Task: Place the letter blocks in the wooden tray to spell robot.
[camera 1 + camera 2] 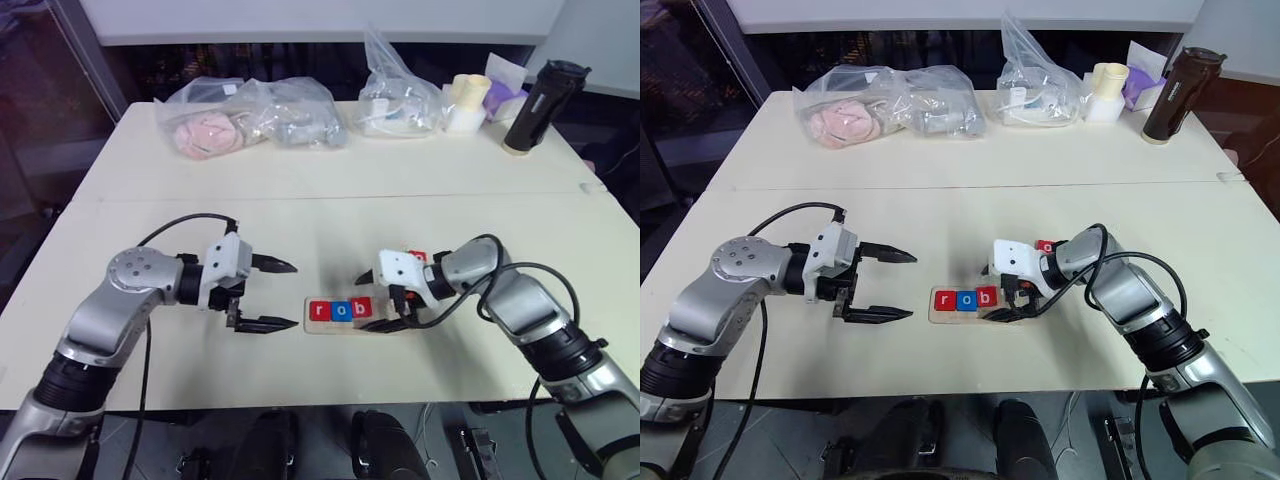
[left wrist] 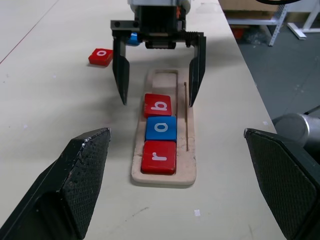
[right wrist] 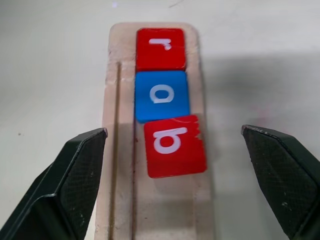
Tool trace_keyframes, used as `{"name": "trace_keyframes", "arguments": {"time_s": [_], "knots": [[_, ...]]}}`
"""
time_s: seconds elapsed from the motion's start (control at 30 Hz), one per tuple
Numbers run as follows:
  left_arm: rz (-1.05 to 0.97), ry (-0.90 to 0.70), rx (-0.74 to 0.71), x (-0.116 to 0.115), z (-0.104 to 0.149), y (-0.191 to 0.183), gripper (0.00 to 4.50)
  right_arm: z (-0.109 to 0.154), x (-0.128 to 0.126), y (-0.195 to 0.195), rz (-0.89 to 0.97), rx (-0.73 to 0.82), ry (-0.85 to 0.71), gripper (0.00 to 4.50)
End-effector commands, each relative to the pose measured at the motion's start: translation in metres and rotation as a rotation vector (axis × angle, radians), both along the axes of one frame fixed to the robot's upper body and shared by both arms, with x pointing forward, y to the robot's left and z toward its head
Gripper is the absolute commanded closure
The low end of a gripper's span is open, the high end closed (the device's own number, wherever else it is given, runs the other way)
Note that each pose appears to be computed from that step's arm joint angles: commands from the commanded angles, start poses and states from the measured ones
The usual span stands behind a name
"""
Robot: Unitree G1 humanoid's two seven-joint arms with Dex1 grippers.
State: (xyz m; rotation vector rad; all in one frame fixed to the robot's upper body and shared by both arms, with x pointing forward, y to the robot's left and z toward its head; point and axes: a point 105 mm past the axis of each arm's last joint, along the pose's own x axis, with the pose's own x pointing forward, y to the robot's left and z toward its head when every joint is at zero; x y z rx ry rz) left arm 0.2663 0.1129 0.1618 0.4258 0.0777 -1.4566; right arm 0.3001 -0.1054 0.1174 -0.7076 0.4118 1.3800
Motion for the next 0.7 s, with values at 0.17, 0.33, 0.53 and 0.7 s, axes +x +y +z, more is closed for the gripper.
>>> {"name": "trace_keyframes", "arguments": {"time_s": [0.17, 0.33, 0.53, 0.7], "knots": [[-0.021, -0.042, -0.011, -0.001, 0.007, -0.004, 0.0, 0.037, 0.042, -0.014, -0.182, 0.1, -0.221, 0.08], [-0.022, -0.041, -0.013, -0.001, 0.008, -0.005, 0.0, 0.014, 0.051, -0.024, -0.228, 0.064, -0.275, 0.08], [-0.02, -0.04, -0.008, -0.001, 0.007, -0.003, 0.0, 0.005, 0.035, -0.017, -0.177, 0.076, -0.213, 0.08], [-0.024, -0.038, -0.011, -0.002, 0.006, -0.005, 0.0, 0.009, 0.026, -0.007, -0.154, 0.105, -0.206, 0.08]]}}
